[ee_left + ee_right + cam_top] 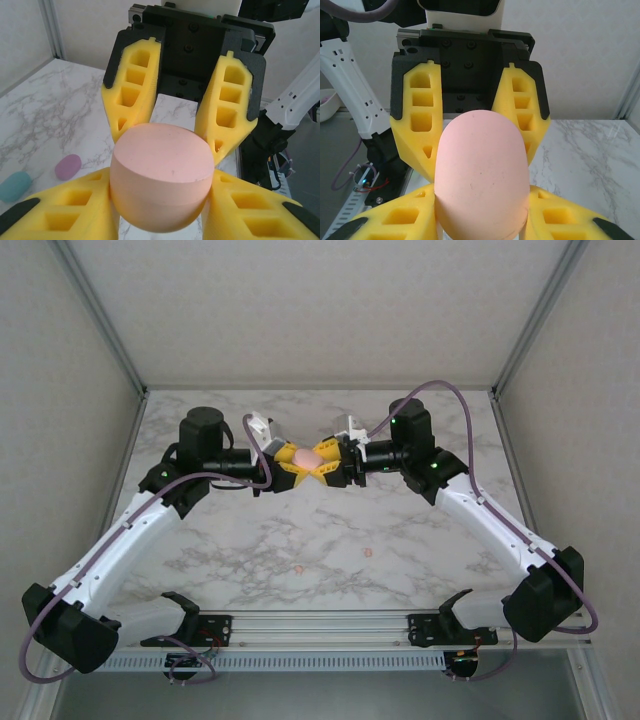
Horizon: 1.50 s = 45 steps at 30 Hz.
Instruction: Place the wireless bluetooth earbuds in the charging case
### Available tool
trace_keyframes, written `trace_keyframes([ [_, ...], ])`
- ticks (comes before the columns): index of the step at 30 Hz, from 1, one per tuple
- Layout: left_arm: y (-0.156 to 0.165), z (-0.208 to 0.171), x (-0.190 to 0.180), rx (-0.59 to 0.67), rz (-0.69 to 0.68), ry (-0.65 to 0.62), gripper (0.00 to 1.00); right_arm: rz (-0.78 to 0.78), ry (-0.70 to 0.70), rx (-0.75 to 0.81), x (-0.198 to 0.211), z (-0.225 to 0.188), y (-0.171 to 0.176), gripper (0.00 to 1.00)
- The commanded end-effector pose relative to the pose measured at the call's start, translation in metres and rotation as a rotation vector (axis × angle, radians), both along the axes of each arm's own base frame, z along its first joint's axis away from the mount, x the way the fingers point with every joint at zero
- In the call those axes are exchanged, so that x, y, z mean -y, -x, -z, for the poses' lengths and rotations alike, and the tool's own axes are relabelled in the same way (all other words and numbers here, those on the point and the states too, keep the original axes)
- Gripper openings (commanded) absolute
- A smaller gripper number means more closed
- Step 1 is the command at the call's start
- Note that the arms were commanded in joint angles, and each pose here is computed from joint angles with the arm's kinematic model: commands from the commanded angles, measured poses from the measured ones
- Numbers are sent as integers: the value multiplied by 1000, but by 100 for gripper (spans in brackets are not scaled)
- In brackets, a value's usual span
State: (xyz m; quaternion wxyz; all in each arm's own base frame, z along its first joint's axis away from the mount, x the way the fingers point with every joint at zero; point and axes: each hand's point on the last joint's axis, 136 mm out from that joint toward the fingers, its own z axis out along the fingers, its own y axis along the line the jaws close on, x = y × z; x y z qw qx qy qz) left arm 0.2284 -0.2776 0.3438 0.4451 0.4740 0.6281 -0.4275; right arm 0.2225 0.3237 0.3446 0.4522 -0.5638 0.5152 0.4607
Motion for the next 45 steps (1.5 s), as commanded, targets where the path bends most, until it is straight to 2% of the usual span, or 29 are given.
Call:
trace_keyframes([
  [1,15,-12,7,30,81,21,31,23,-12,29,-7,-8,-5,38],
  [4,15,-11,5,50,67,20,27,66,-1,20,-5,-7,-11,41],
  [7,14,-13,3,89,48,32,24,145,-1,-15,0,-9,-23,50],
  [11,14,-13,0,125,32,39,23,239,-22,-110,7,-12,-38,57],
  [17,17,-11,0,140,44,36,22,271,-35,-202,11,-13,-41,61],
  [35,14,-10,1,123,37,44,21,334,-67,-245,18,-28,-47,66],
  [41,9,-17,2,119,5,92,20,370,-72,-287,18,-32,-55,67],
  [45,-4,-18,0,103,-76,118,20,362,-90,-325,18,-41,-52,69],
])
